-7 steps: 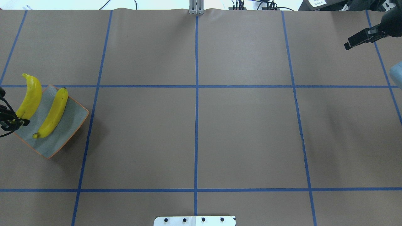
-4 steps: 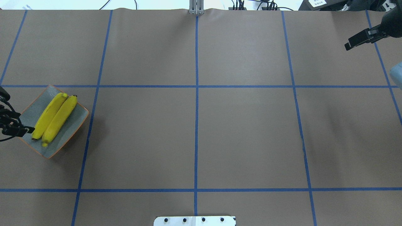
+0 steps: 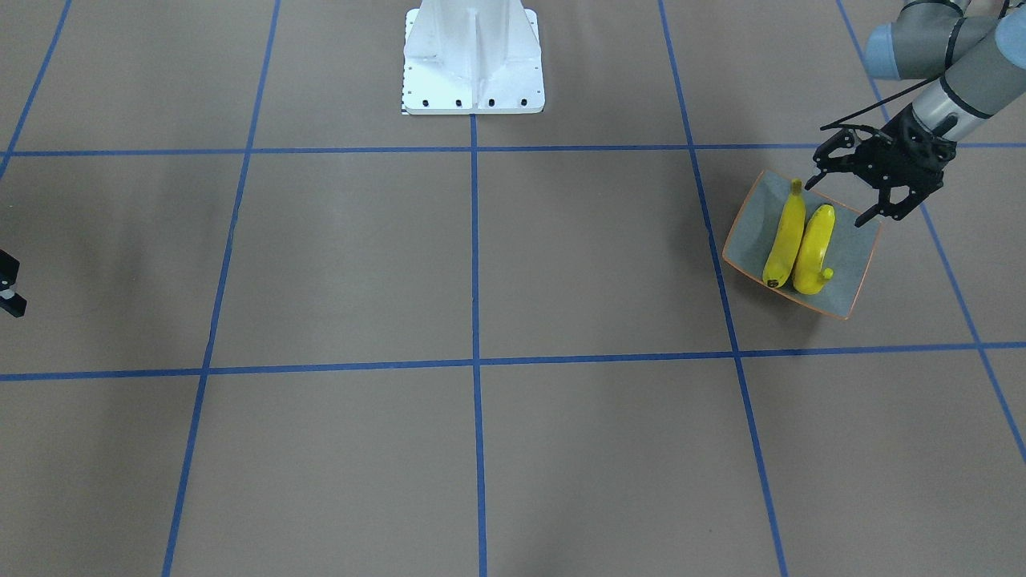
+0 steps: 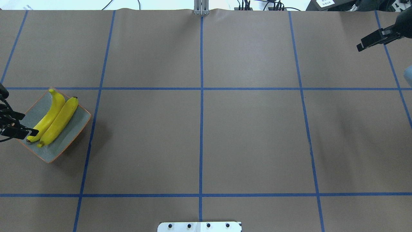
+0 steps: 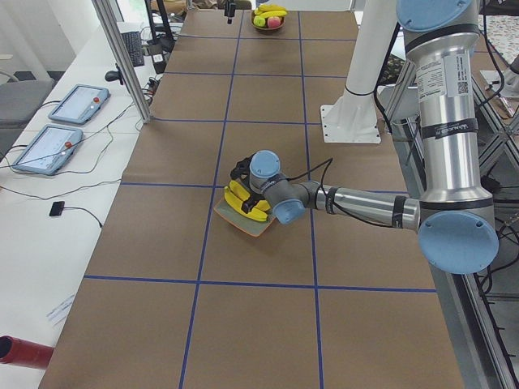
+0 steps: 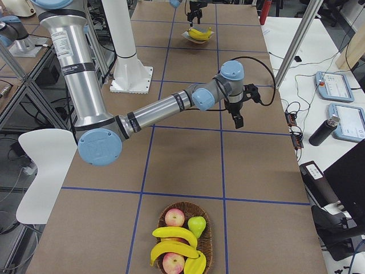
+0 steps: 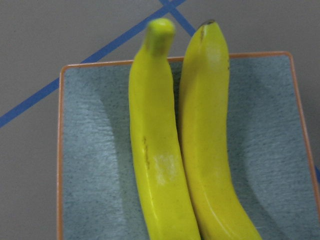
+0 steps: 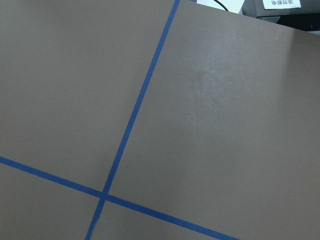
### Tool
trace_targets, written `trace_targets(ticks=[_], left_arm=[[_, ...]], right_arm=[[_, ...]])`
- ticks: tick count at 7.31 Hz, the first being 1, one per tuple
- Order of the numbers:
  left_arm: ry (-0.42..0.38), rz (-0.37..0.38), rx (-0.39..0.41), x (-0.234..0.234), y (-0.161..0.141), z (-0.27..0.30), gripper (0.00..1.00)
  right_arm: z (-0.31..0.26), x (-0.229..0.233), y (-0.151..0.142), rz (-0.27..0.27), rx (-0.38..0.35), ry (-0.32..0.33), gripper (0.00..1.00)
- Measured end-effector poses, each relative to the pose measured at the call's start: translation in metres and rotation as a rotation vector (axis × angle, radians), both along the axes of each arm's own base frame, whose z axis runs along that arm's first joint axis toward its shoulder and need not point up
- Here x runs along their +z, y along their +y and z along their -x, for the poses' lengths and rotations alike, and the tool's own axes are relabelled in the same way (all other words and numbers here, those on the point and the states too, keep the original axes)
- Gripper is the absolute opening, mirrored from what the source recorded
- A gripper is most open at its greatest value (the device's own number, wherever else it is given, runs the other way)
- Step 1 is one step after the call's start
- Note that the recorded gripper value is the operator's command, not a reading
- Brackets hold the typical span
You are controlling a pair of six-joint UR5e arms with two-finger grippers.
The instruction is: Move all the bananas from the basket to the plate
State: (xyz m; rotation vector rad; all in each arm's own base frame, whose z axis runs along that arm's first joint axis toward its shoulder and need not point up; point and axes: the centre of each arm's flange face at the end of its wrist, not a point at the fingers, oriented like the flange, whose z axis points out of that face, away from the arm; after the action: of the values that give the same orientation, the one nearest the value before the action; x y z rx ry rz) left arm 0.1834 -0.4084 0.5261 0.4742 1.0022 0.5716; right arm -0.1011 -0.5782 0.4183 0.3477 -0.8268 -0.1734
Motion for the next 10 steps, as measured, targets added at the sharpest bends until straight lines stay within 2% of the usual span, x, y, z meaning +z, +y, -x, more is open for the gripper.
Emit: trace_targets(ticks=[1,3,5,7,8,9,10], left_arm=[[0.014,-0.001,-0.004,-0.005,-0.005,0.003,1.00],[0.019,-0.005,-0.010,-0.008,-0.011,0.003,1.00],[0.021,-0.007,-0.011,-0.009,-0.012,0.003,1.00],[0.023,-0.012,-0.011,-0.011,-0.013,0.002,1.00],[0.025,-0.014,-0.011,-0.012,-0.014,0.002,1.00],[0.027,-0.017,-0.011,-0.013,-0.014,0.002,1.00],[0.028,-0.020,-0.011,-0.014,-0.014,0.002,1.00]], right_arm=[[-0.017,0.012,0.005,0.000,-0.010,-0.006,1.00],[-0.061,0.055,0.023,-0.029,-0.046,0.023,1.00],[-0.118,0.125,0.053,-0.058,-0.099,0.077,1.00],[-0.181,0.218,0.085,-0.077,-0.174,0.134,1.00],[-0.206,0.258,0.099,-0.076,-0.200,0.155,1.00],[-0.222,0.294,0.111,-0.055,-0.211,0.205,1.00],[-0.233,0.328,0.121,-0.023,-0.206,0.285,1.00]])
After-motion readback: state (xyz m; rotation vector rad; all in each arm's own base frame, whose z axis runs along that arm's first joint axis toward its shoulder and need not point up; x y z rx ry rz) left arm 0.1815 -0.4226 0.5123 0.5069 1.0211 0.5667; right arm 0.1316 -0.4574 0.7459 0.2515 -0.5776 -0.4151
